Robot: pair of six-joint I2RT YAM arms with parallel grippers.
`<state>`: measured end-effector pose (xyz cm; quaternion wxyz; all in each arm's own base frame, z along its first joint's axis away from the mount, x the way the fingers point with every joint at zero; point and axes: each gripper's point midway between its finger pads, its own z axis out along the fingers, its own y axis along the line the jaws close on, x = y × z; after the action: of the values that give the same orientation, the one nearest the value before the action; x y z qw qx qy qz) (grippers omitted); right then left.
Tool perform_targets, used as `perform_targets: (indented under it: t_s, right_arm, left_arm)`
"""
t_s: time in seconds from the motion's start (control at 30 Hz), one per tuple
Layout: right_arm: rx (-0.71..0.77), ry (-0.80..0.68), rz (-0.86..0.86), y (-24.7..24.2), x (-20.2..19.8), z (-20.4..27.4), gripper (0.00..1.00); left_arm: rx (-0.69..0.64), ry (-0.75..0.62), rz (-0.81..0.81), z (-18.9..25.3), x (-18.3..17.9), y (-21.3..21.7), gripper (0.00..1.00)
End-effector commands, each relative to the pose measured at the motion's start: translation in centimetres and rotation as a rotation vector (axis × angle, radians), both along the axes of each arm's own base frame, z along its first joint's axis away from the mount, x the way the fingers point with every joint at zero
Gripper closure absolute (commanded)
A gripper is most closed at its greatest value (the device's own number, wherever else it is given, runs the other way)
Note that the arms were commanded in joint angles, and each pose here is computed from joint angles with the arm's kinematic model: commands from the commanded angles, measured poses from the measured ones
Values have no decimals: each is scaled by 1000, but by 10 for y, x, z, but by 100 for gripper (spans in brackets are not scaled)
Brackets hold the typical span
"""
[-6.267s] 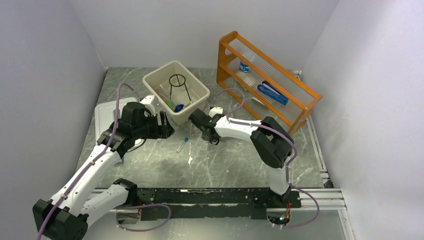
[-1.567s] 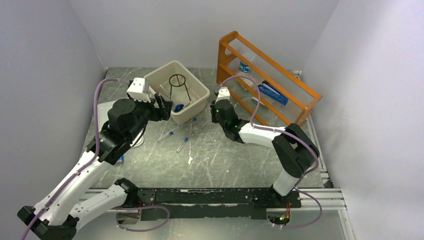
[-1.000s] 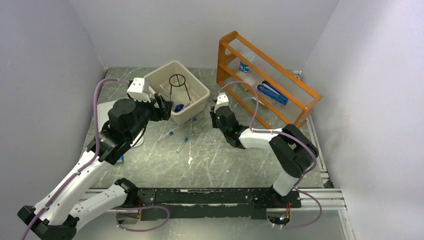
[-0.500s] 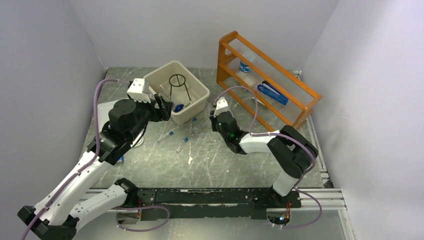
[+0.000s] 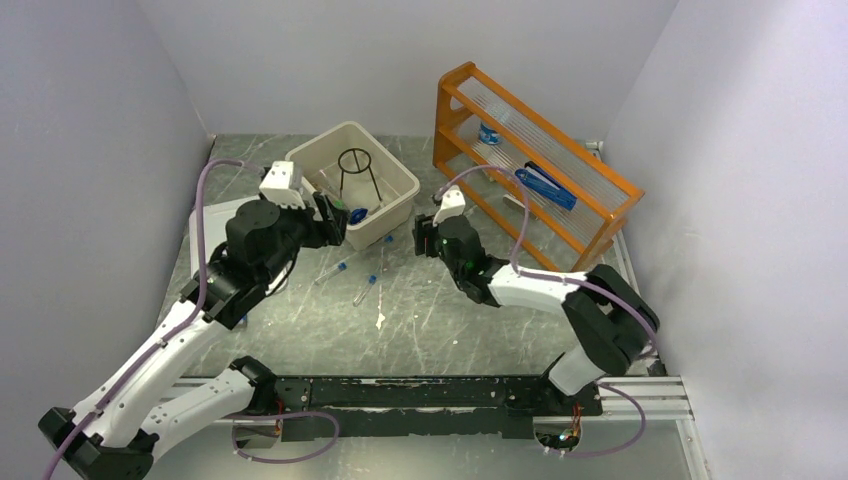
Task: Organize the chemistry lab equipment
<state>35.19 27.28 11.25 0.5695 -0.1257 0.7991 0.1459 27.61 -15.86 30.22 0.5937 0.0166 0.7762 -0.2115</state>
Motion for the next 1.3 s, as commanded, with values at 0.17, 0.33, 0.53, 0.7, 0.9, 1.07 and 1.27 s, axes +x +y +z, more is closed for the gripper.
perform_targets:
  t_s: [0.17, 0.33, 0.53, 0.7, 0.9, 1.07, 1.27]
  right_arm:
    - [157, 78, -45, 1, -13, 63, 37]
    - [238, 187, -55, -3, -35, 65, 39]
    - [335, 275, -65, -14, -62, 55, 40]
    - [376, 321, -51, -17, -78, 45, 41]
    - [388, 357, -12, -13, -87, 39, 41]
    - [386, 361, -7, -14, -90, 35, 42]
    - [385, 354, -5, -14, -90, 37, 42]
  left_arm:
    - [-12, 271, -38, -85, -11, -18, 15]
    - [53, 440, -102, -138, -17, -33, 24]
    - [140, 627, -133, -197, -24, -43, 38]
    - [227, 740, -146, -234, -26, -53, 44]
    - [352, 796, -116, -263, -29, -49, 44]
    - [366, 813, -108, -272, -30, -50, 49]
    - [398, 785, -112, -273, -34, -52, 54]
